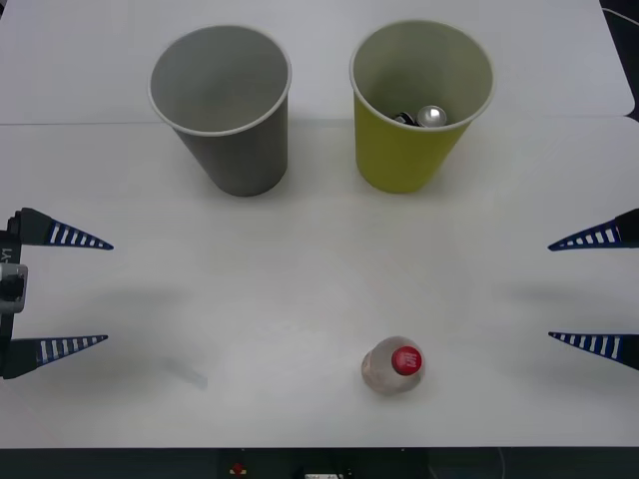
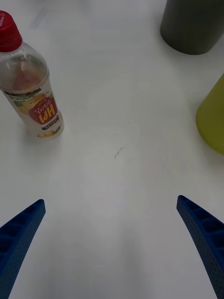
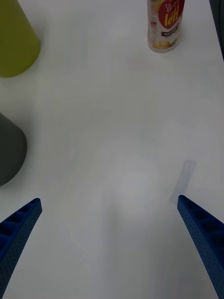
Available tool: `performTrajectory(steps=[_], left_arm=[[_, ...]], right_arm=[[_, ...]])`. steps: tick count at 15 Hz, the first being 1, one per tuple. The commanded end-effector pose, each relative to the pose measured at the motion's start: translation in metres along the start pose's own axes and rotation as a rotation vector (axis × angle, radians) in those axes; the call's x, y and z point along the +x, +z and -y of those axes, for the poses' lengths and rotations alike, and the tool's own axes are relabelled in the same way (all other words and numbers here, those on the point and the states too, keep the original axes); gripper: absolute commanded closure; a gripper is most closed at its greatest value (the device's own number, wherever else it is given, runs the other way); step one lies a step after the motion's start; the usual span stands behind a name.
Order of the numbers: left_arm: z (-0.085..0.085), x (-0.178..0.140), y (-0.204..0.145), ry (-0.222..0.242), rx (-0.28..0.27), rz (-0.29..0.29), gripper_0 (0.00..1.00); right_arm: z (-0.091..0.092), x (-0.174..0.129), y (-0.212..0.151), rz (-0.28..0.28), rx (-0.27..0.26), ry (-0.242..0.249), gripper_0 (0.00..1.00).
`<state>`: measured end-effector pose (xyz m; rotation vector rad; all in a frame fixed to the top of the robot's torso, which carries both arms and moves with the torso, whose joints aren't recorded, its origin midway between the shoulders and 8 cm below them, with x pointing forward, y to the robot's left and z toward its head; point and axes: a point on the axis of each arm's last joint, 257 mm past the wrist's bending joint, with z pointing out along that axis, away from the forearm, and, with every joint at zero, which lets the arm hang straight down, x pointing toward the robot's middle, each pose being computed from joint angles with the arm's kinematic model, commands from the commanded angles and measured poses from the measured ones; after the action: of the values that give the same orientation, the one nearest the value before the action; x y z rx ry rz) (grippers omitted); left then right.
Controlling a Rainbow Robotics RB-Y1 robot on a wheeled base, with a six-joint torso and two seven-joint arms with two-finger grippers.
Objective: Put the can into the green bin and the plastic bottle into the gray bin
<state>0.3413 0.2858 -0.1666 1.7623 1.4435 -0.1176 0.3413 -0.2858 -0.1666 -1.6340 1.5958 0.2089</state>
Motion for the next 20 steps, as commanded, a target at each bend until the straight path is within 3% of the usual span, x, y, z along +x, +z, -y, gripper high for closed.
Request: performTrajectory(steps=[1, 20], left_arm=[[0.0000, 0.0000, 0.0000, 0.000, 0.000, 0.000, 0.00], [0.0000, 0.0000, 0.0000, 0.000, 0.000, 0.000, 0.00]], right_arm=[[0.0000, 0.0000, 0.0000, 0.000, 0.000, 0.000, 0.00], [0.0000, 0.0000, 0.0000, 0.000, 0.000, 0.000, 0.00]])
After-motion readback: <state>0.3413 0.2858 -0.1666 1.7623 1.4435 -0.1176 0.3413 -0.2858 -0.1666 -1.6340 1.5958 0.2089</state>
